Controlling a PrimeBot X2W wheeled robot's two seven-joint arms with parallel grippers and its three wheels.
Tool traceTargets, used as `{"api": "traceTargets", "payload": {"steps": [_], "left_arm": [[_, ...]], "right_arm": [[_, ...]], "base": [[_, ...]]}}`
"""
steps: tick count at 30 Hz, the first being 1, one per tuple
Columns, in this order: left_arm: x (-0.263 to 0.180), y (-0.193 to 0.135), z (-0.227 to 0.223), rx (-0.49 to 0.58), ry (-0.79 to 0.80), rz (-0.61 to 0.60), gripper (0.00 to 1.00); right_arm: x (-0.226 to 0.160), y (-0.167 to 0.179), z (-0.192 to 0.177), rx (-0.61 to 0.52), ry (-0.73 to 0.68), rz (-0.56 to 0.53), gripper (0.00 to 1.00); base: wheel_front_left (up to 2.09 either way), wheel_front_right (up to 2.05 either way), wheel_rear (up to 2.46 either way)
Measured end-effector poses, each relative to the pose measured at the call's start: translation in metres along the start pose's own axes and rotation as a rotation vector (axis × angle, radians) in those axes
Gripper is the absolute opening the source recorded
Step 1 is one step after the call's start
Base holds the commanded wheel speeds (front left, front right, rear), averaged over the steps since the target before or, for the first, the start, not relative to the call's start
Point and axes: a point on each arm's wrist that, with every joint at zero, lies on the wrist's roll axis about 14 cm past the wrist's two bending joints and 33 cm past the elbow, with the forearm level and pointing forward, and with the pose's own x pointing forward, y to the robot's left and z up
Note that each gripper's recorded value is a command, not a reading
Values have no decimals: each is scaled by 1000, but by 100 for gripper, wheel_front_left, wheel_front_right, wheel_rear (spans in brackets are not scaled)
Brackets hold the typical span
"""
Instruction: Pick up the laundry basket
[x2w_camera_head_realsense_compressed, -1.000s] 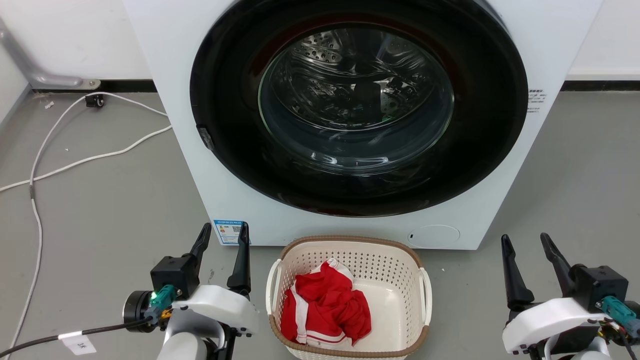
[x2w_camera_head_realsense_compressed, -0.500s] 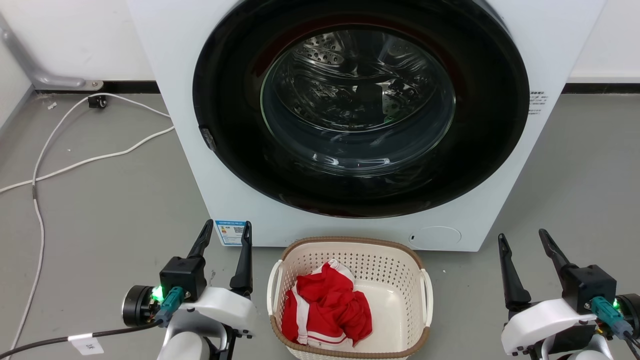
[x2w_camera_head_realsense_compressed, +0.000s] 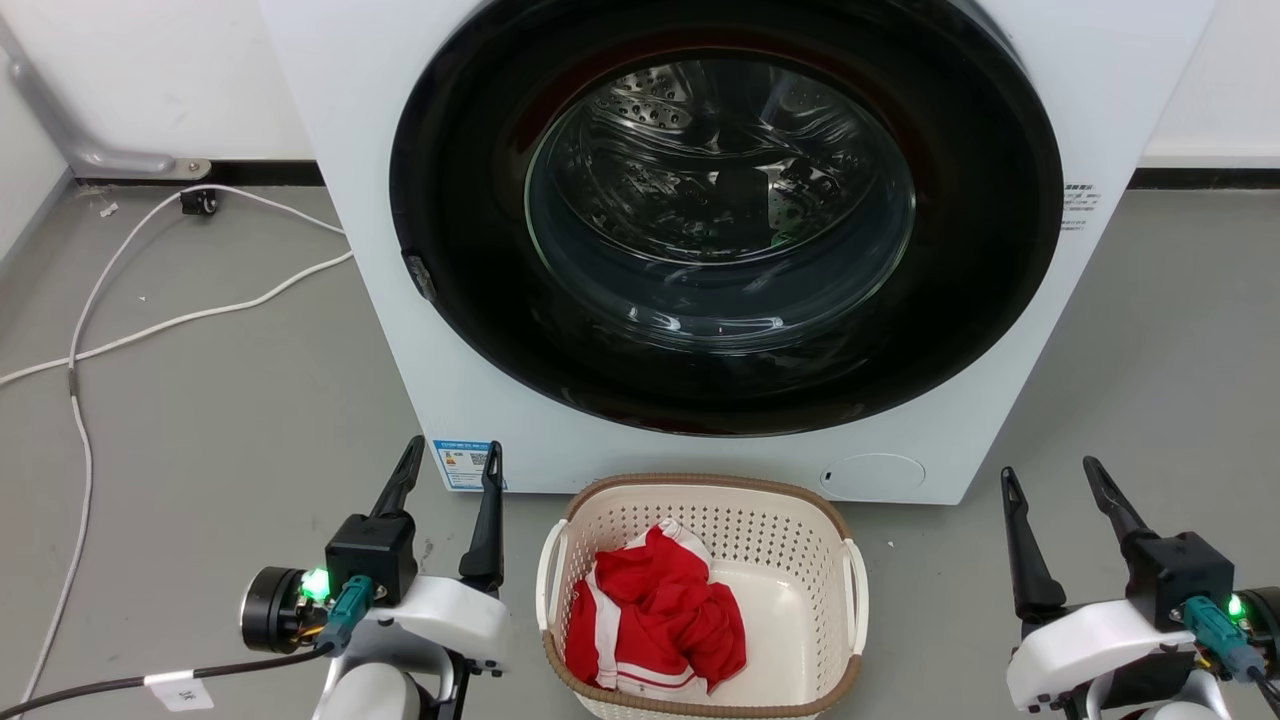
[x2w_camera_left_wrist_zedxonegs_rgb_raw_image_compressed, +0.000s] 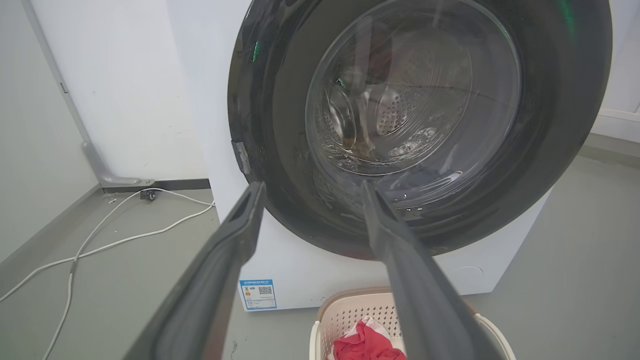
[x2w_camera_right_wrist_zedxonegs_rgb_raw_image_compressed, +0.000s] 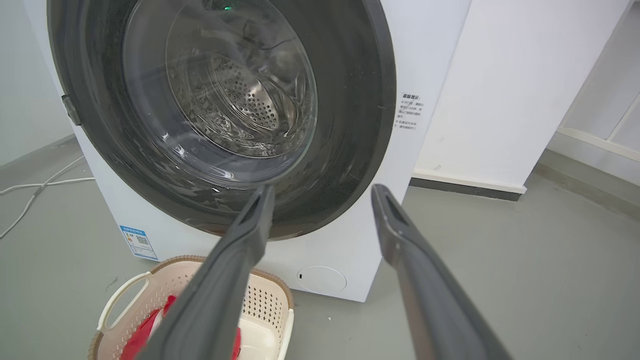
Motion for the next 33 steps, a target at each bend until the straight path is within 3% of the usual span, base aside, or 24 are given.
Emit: {"api": "traceTargets", "payload": {"steps": [33], "left_arm": [[8,4,-10,-10,30,12,100]], "right_arm": [[2,-5,-11,36,29,-18,100]], "base": [[0,0,0]]}}
